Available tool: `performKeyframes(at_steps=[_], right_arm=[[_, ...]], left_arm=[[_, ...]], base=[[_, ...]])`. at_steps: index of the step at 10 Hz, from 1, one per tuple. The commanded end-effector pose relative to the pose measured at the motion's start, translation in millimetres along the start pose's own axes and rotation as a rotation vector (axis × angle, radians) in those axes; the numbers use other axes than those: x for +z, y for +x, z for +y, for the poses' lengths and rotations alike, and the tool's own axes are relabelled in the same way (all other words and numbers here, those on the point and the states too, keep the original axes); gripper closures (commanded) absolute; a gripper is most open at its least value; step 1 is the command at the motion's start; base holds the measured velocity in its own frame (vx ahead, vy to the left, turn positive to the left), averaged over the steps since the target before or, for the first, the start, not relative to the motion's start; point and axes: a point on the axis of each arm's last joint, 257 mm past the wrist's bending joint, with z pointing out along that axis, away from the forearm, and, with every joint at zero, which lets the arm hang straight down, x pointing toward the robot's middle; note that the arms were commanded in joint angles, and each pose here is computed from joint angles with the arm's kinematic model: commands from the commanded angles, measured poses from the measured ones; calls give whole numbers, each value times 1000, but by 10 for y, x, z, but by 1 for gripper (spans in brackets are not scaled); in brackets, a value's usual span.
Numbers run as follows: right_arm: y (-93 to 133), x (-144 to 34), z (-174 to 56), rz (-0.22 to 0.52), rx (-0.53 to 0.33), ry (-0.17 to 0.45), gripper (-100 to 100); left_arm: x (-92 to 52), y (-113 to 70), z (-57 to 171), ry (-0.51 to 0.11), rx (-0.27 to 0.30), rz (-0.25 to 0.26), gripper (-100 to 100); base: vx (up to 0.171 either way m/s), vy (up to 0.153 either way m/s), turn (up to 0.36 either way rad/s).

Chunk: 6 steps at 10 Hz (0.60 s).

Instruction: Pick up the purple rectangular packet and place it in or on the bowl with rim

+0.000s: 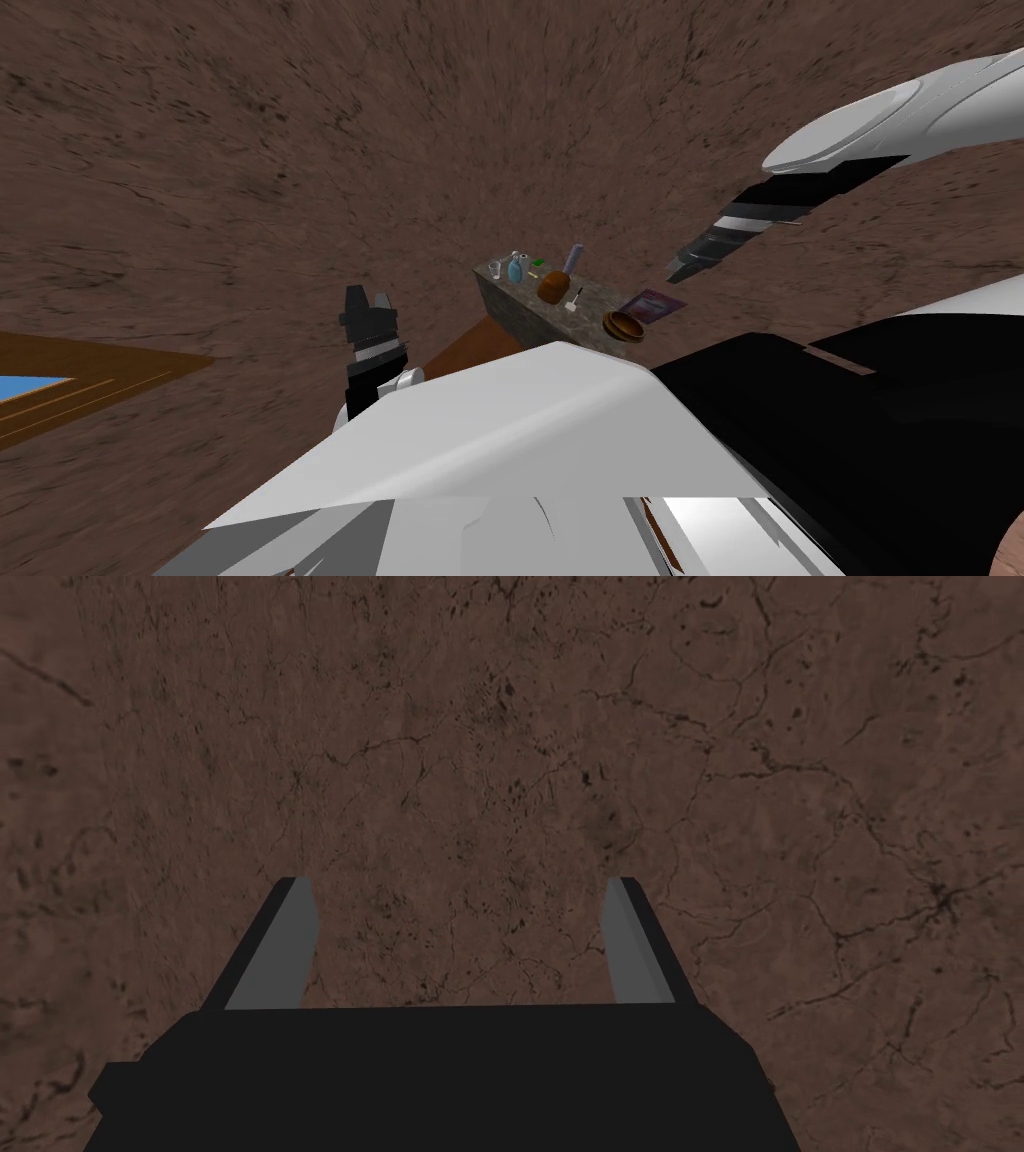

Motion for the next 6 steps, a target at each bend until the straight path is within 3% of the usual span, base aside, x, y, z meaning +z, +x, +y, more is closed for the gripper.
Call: performKeyframes(at_steps=[1, 6], right_arm=[[0, 0, 0, 0, 0, 0, 0], [0, 2, -1, 0, 0, 0, 0]], left_arm=[[0, 0, 0, 0, 0, 0, 0], [0, 0, 0, 0, 0, 0, 0]], base=[[0, 0, 0], [0, 0, 0]])
